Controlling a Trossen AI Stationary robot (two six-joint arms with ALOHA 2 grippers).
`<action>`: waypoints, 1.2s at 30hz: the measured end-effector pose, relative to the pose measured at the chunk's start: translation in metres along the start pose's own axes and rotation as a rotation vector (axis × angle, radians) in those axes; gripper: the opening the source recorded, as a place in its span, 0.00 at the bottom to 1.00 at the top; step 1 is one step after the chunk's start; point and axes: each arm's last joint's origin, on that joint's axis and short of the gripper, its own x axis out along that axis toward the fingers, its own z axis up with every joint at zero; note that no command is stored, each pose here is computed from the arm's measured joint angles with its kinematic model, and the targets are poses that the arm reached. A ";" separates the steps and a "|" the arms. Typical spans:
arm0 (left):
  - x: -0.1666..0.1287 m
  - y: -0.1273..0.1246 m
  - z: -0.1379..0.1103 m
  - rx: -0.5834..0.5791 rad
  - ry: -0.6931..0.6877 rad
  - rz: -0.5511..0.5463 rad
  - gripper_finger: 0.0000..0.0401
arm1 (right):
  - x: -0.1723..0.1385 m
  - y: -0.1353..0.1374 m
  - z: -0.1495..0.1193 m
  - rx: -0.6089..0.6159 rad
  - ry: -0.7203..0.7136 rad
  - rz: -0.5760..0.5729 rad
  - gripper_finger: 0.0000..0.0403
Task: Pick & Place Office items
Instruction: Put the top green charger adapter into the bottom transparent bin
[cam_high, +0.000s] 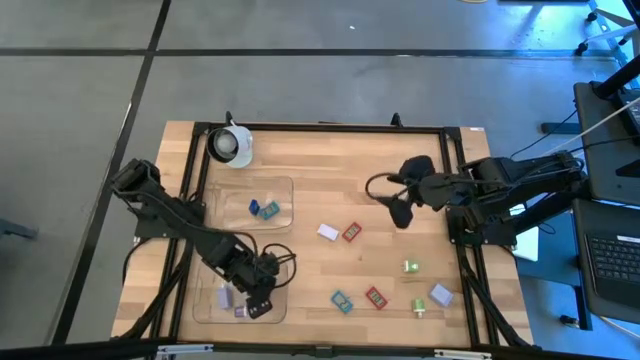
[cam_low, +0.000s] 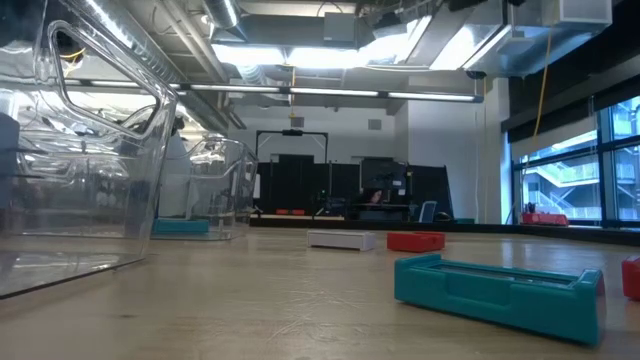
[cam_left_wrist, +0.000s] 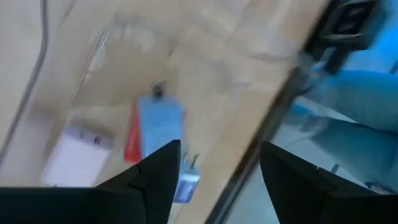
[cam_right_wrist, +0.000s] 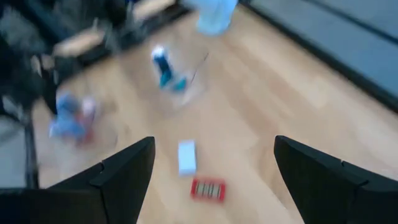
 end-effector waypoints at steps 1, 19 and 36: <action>-0.005 -0.003 0.003 0.020 -0.009 -0.006 0.53 | 0.001 0.001 -0.002 -0.019 0.035 0.014 0.82; -0.047 0.002 0.047 0.059 -0.216 0.123 0.48 | 0.052 0.039 -0.108 -0.306 0.790 0.062 0.82; -0.049 0.008 0.058 0.061 -0.249 0.132 0.46 | 0.093 0.035 -0.207 -0.609 0.921 0.077 0.82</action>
